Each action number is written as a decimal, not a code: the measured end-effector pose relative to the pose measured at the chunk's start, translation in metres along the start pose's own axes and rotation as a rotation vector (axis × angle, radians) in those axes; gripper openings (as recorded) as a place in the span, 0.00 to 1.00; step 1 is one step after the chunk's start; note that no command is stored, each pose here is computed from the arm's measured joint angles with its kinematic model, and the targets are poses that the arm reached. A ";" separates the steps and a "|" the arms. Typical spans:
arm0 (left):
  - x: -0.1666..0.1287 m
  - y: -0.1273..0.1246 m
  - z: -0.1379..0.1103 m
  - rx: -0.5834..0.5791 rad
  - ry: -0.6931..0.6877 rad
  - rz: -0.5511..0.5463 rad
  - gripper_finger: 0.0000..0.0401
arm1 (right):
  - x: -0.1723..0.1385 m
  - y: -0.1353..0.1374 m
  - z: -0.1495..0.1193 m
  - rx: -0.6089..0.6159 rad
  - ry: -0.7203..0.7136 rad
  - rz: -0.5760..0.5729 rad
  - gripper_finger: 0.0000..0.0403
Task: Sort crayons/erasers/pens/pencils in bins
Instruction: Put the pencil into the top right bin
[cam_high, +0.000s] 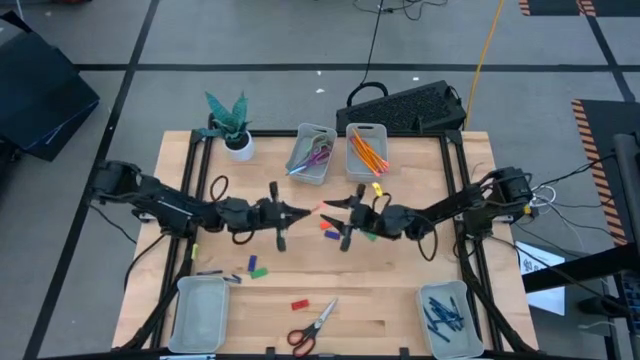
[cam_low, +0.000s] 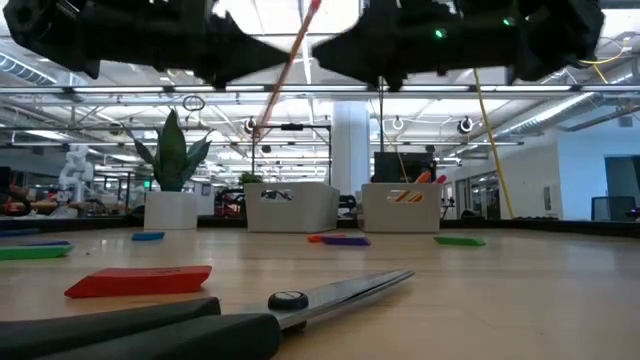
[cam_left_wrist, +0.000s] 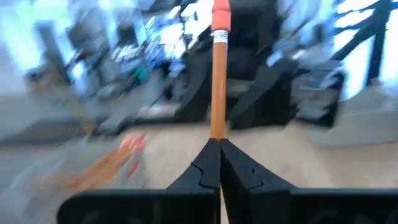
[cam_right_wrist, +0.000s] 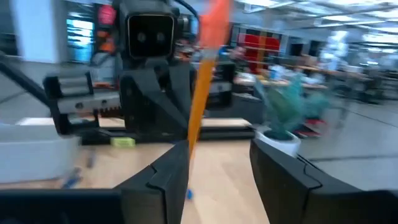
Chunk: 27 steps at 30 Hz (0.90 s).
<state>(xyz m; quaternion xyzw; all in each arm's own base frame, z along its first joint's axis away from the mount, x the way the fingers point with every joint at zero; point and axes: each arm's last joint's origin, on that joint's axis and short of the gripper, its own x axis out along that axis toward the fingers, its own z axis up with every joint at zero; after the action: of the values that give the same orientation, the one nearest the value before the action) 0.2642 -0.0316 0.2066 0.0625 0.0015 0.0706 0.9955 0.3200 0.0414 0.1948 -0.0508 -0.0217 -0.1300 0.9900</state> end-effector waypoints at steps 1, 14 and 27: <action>0.000 -0.001 0.003 0.016 -0.033 -0.041 0.00 | 0.003 0.000 0.004 0.002 -0.006 0.034 0.41; 0.002 0.005 0.005 0.072 -0.057 -0.070 0.00 | 0.017 0.004 0.008 -0.037 0.094 0.153 0.23; 0.004 0.012 -0.002 0.044 0.011 -0.051 0.01 | 0.009 -0.012 0.020 -0.067 0.358 0.074 0.05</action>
<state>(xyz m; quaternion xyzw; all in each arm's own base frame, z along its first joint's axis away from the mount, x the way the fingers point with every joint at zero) 0.2663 -0.0188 0.2058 0.0841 0.0103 0.0456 0.9954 0.3250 0.0302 0.2162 -0.0606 0.1610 -0.1014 0.9799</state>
